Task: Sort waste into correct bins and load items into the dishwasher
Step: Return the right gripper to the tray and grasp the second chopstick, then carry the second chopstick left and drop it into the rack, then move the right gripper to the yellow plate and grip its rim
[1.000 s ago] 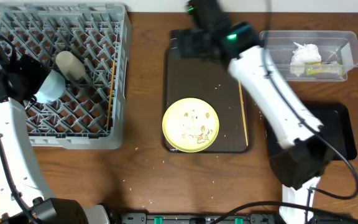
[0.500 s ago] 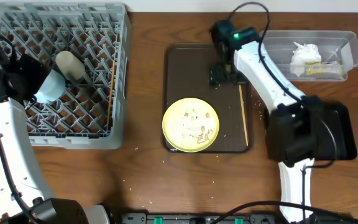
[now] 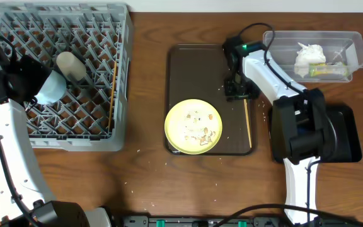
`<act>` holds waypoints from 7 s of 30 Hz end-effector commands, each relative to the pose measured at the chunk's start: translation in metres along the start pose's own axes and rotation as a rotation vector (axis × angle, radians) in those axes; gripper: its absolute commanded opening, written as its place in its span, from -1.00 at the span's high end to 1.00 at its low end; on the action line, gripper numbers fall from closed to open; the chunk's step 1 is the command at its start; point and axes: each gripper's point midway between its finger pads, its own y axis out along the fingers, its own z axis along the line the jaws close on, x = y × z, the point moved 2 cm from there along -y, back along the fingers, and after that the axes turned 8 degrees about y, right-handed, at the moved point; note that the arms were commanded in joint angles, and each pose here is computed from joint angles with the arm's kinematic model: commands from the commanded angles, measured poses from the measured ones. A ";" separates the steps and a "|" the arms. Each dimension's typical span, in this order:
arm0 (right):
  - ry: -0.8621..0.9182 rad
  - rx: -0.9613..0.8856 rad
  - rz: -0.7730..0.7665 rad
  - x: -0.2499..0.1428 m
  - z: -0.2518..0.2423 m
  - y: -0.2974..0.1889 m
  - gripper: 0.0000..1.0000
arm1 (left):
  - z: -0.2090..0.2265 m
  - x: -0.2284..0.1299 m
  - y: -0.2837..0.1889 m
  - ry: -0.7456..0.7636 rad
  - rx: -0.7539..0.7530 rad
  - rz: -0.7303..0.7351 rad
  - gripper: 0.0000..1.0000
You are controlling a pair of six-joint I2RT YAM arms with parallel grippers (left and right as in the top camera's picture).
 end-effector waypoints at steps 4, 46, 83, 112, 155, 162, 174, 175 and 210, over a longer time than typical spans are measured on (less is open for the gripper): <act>-0.083 0.075 0.041 -0.005 0.000 0.014 -0.07 | 0.000 0.003 -0.001 -0.007 0.004 -0.007 -0.93; 0.023 1.136 -0.356 0.039 0.247 -0.234 0.97 | 0.000 0.003 -0.001 -0.007 0.004 -0.007 -0.93; -0.227 0.578 -0.587 0.002 0.208 -0.215 -0.98 | 0.000 0.003 -0.001 -0.007 0.004 -0.007 -0.93; -0.327 0.234 -0.088 -0.039 0.082 -0.023 0.14 | 0.000 0.003 -0.001 -0.007 0.004 -0.007 -0.93; 0.007 0.154 -0.240 0.042 -0.013 -0.047 -0.04 | 0.000 0.003 -0.001 -0.007 0.004 -0.007 -0.93; -0.147 0.288 -0.229 0.022 0.043 -0.089 -0.07 | 0.000 0.003 -0.001 -0.007 0.004 -0.007 -0.93; -0.241 0.108 -0.303 -0.044 0.133 -0.063 -0.17 | 0.000 0.003 -0.001 -0.007 0.004 -0.007 -0.93; -0.254 0.098 -0.315 -0.048 0.138 -0.061 -0.21 | 0.001 0.003 -0.001 -0.007 0.004 -0.006 -0.93; -0.108 0.036 -0.340 -0.078 0.137 -0.004 0.70 | 0.000 0.003 -0.001 -0.007 0.004 -0.007 -0.93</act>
